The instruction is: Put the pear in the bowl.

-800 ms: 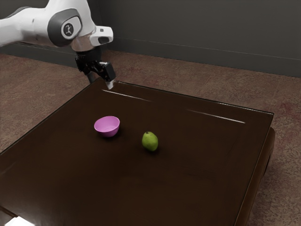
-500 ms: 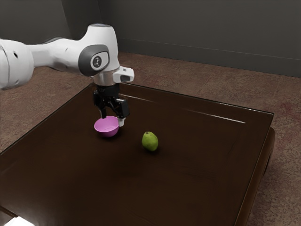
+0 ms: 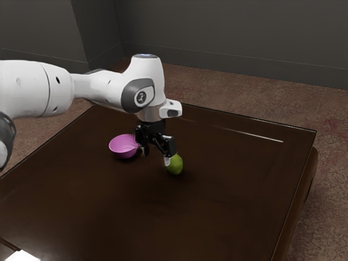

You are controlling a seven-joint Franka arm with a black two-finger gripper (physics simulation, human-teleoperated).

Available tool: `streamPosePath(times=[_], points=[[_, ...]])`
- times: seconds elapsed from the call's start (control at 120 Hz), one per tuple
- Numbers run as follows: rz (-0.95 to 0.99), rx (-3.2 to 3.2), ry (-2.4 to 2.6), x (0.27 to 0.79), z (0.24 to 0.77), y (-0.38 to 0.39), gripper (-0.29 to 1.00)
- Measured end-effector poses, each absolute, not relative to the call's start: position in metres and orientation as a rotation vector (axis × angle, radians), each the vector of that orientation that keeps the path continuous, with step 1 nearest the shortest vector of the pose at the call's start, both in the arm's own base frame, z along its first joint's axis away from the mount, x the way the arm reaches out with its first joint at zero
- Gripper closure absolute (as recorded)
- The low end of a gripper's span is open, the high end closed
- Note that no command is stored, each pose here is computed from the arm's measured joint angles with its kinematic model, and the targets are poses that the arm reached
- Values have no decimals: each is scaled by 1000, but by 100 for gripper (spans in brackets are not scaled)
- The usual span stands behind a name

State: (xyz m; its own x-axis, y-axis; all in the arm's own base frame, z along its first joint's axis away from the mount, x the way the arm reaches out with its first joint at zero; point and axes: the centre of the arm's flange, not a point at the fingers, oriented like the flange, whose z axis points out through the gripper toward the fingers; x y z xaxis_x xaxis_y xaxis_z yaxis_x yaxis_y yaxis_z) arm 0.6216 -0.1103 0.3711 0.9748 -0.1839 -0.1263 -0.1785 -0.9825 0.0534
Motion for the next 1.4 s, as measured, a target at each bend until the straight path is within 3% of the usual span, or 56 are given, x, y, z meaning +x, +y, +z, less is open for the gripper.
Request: streamPosePath(times=[0.325, 0.917, 1.4], points=[[-73, 3097, -340, 686, 363, -95, 0], [-141, 3017, -553, 700, 274, -103, 0], [-27, 2981, -614, 706, 263, -107, 2]])
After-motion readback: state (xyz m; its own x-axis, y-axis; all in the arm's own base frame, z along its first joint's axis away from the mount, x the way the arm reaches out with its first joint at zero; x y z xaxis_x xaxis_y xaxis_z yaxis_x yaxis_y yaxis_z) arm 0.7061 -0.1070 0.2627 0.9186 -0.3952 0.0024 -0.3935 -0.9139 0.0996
